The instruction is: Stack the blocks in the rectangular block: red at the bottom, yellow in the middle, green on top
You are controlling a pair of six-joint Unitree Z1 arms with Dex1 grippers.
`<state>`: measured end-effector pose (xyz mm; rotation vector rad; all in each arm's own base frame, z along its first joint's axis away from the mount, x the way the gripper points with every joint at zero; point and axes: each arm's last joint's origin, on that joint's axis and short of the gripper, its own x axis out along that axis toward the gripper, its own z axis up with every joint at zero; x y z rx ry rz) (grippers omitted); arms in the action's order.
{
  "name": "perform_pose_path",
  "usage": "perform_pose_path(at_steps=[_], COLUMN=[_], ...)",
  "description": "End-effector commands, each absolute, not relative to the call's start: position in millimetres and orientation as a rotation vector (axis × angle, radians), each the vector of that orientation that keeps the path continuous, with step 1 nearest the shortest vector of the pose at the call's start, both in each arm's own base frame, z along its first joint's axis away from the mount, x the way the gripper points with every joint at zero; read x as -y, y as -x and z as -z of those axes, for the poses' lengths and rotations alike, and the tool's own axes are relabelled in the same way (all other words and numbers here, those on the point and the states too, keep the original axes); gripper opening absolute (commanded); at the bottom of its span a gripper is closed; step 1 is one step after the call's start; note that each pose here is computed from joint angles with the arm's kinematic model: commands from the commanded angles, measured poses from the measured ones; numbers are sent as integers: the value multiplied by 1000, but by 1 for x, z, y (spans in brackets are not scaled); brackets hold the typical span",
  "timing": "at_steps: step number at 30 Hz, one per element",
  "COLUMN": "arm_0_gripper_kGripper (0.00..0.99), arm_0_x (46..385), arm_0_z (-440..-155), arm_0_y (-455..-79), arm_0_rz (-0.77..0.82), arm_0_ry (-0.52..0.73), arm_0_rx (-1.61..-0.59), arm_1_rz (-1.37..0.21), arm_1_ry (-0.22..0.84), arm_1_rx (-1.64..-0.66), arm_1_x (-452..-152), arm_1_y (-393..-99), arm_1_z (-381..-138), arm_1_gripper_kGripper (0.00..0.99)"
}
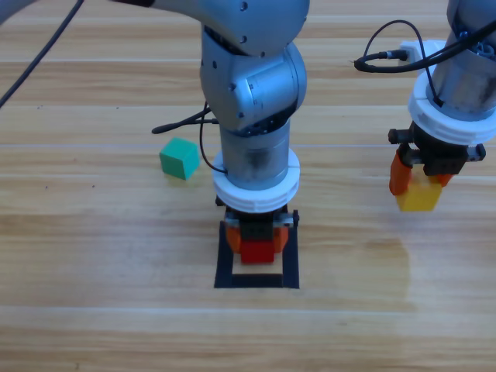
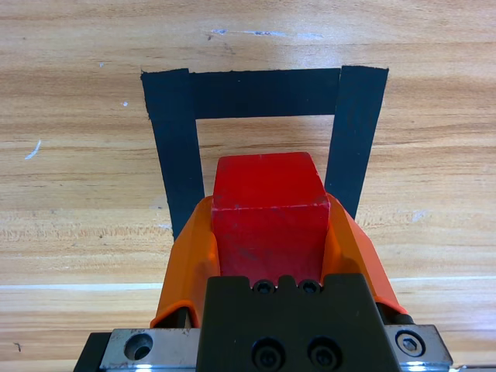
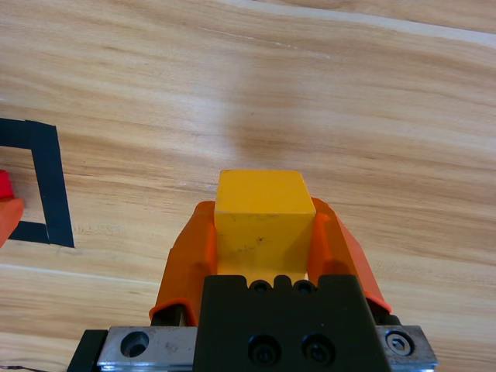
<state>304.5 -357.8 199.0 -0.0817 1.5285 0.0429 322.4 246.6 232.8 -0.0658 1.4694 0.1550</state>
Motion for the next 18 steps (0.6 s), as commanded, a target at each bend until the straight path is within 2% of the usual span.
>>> perform_pose_path(at_steps=[1,18], arm_0_gripper_kGripper=[0,0], arm_0_x=[357,363], arm_0_z=[-174,-163], arm_0_y=[-310,-309], arm_0_rz=[-101,-110], arm_0_ry=[65,53], arm_0_rx=[-1567,-1572], arm_1_rz=[-160,-163], arm_1_ry=[37,35], arm_1_rx=[-1491,-1512], arm_1_x=[-241,-243], arm_1_y=[-332,-333], arm_1_z=[-221,-213], arm_1_gripper_kGripper=[189,189])
